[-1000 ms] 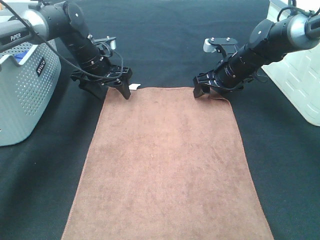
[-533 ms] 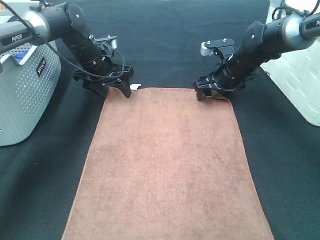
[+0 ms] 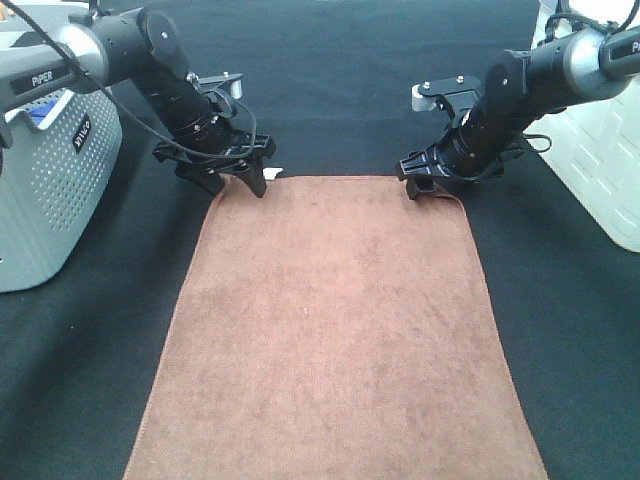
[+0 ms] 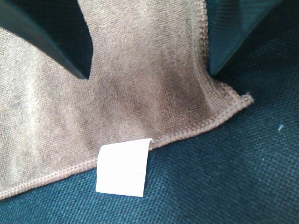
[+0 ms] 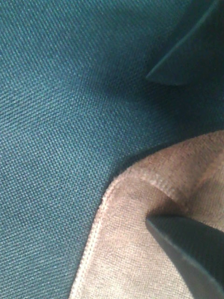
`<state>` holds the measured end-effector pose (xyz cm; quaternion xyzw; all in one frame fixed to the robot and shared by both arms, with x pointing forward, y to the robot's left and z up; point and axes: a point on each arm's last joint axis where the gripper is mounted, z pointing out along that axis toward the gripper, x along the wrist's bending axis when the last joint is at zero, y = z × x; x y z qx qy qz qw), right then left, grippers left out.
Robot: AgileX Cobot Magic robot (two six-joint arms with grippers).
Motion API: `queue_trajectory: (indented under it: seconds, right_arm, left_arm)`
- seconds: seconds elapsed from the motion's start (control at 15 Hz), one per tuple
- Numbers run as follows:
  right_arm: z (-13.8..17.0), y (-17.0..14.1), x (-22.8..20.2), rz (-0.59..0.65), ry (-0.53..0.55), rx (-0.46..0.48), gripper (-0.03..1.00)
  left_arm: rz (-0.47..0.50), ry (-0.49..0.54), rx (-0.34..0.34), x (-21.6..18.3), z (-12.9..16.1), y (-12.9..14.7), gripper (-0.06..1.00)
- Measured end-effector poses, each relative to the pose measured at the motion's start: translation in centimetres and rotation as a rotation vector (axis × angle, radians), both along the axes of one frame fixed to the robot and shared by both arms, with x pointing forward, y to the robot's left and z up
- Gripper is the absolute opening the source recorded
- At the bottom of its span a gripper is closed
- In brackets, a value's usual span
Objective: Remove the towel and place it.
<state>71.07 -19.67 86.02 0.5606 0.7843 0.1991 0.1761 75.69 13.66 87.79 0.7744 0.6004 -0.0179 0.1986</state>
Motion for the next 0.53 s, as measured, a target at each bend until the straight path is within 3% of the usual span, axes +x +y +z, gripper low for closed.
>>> queue_trajectory:
  seconds: [0.53]
  right_arm:
    - [0.07,-0.16,0.13,0.004,-0.012,-0.007,0.73]
  left_arm:
    - [0.001,-0.003,0.012,0.03,-0.03,0.1,0.56]
